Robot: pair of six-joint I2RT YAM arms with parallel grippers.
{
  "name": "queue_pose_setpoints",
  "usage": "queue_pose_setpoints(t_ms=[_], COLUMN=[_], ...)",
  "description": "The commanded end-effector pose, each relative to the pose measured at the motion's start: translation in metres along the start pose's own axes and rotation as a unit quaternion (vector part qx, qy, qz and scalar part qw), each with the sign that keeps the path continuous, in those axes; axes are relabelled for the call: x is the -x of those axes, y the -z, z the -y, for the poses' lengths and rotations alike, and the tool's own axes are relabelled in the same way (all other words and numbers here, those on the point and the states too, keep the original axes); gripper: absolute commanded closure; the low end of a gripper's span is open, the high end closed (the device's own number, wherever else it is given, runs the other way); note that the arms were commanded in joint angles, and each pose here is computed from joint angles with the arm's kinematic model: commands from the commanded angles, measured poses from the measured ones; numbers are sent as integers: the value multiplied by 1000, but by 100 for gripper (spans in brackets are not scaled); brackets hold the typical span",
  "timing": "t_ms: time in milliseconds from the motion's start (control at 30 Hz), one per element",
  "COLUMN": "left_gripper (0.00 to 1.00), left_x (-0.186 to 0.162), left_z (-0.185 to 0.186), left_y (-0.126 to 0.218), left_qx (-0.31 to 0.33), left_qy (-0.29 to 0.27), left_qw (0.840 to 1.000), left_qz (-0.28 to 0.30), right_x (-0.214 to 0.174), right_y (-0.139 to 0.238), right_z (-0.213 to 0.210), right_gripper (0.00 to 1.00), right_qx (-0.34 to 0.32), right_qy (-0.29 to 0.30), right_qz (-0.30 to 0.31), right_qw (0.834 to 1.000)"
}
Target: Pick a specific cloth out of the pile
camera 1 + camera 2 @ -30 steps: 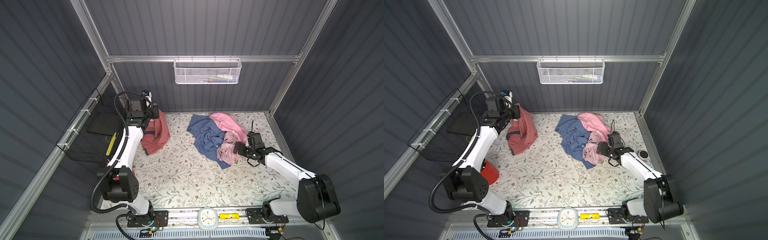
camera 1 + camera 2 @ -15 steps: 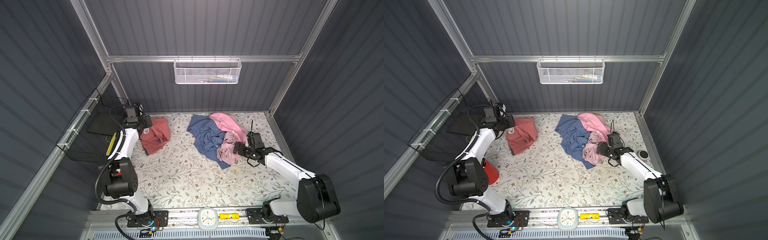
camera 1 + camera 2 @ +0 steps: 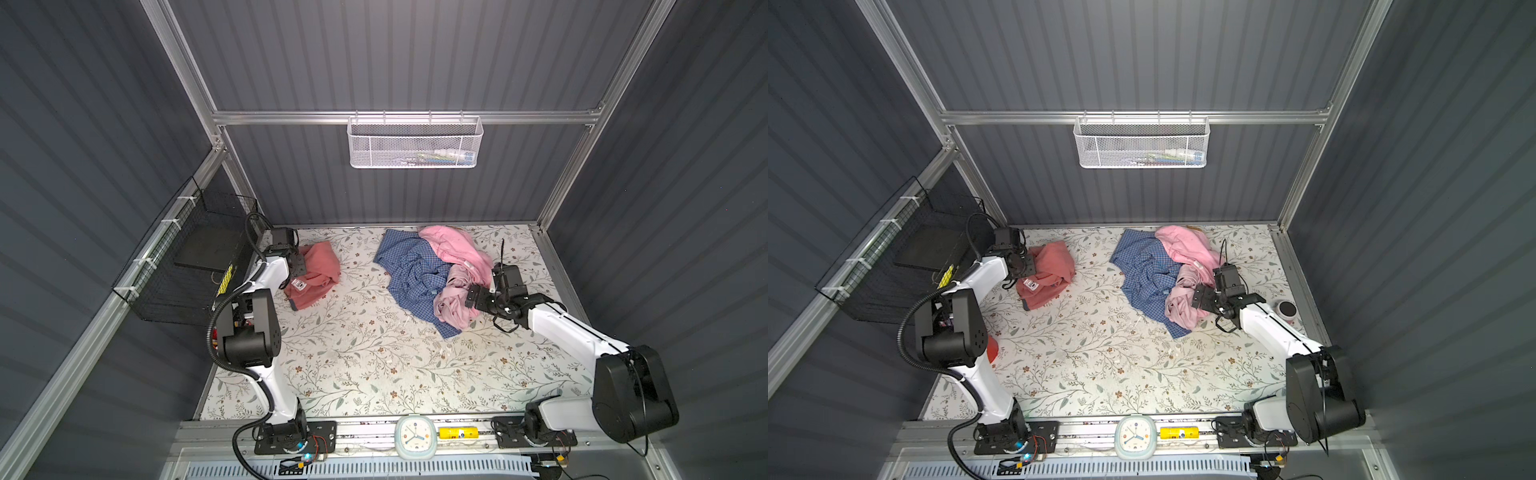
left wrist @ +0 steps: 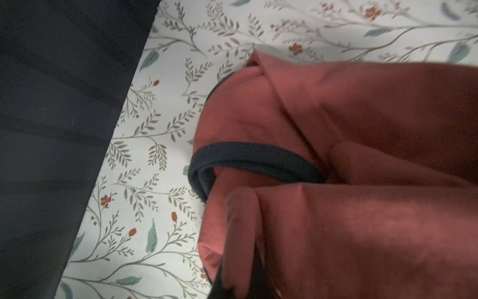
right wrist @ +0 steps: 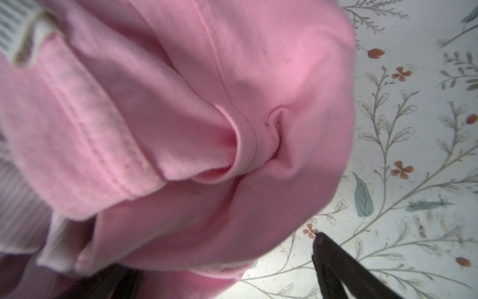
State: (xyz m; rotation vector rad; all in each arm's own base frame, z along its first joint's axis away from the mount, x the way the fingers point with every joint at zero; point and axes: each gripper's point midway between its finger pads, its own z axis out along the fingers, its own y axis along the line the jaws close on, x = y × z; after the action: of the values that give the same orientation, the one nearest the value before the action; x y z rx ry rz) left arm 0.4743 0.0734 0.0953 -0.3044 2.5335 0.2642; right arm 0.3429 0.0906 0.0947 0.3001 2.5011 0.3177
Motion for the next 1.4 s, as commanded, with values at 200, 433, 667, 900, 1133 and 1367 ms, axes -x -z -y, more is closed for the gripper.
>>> queue_pose_setpoints(t_ms=[200, 433, 667, 900, 1133, 1367], left_gripper=[50, 20, 15, 8, 1, 0], left_x=[-18, 10, 33, 36, 25, 8], left_z=[-6, -5, -5, 41, 76, 90], left_y=[-4, 41, 90, 82, 32, -29], left_qx=[31, 74, 115, -3, -37, -22], left_qy=[13, 14, 7, -34, -119, -151], left_qw=[998, 997, 991, 996, 992, 986], left_qz=[-45, 17, 70, 77, 5, -74], right_x=[4, 4, 6, 8, 6, 8], right_y=[0, -1, 0, -1, -1, 2], right_z=[-5, -6, -8, -12, -12, -12], right_gripper=[1, 1, 1, 1, 1, 1], right_qx=[4, 4, 7, 11, 5, 1], right_qy=[3, 5, 6, 10, 18, 22], right_qz=[0, -2, 0, -2, -8, -6], right_qw=[1000, 1000, 1000, 1000, 1000, 1000])
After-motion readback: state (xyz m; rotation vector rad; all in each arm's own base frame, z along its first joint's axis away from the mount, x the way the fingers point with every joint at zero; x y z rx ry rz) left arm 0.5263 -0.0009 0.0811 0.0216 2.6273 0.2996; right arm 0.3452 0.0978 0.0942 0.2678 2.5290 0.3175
